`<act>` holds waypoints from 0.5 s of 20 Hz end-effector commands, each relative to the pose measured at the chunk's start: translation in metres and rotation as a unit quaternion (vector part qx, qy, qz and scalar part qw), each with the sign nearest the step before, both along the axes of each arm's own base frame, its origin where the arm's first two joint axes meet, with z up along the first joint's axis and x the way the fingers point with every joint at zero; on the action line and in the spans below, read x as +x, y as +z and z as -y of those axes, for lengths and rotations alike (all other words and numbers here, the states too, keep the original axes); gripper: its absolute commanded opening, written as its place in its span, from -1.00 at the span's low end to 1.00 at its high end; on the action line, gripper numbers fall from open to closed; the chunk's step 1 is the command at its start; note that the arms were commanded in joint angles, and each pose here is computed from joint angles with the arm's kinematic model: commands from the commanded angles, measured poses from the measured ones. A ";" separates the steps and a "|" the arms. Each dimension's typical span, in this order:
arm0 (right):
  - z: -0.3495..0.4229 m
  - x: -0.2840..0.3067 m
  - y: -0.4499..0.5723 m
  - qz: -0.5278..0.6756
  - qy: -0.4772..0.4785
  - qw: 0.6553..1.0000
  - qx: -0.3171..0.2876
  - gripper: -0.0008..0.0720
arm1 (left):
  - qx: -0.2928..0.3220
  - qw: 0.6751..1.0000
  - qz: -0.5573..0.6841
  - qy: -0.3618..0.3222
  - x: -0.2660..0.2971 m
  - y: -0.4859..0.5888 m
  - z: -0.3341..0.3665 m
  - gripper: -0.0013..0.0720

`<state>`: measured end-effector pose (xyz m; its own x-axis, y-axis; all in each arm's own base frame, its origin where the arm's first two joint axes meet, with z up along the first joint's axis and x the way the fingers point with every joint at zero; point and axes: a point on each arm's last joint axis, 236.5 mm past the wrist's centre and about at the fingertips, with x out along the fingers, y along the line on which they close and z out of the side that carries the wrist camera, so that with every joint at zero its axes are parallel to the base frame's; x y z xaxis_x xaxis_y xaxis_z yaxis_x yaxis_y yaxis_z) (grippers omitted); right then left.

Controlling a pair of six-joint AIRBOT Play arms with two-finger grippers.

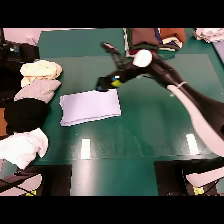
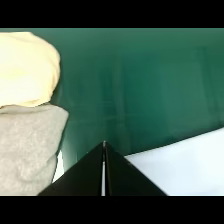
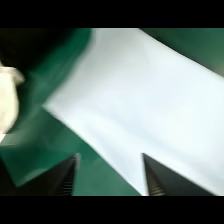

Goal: Fold the shirts.

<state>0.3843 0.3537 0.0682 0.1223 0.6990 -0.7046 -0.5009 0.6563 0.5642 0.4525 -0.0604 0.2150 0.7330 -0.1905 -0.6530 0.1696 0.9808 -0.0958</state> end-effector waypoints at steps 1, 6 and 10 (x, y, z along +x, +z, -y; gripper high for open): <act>0.093 -0.008 -0.071 -0.108 -0.082 0.989 -0.050 0.67 | 0.001 1.000 0.009 -0.027 -0.002 0.004 0.025 -0.90; 0.090 -0.004 -0.130 -0.213 -0.146 0.966 0.013 0.65 | -0.014 0.999 0.010 -0.042 -0.005 0.006 0.041 -0.90; 0.026 0.012 -0.145 -0.221 -0.126 0.965 0.055 0.65 | -0.016 0.999 0.009 -0.043 -0.005 0.006 0.042 -0.90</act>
<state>0.3870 0.2953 -0.0623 0.0042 0.7172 -0.6969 -0.0575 0.6959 0.7158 0.4486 -0.0979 0.2199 0.7273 -0.2621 -0.6343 0.2481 0.9621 -0.1131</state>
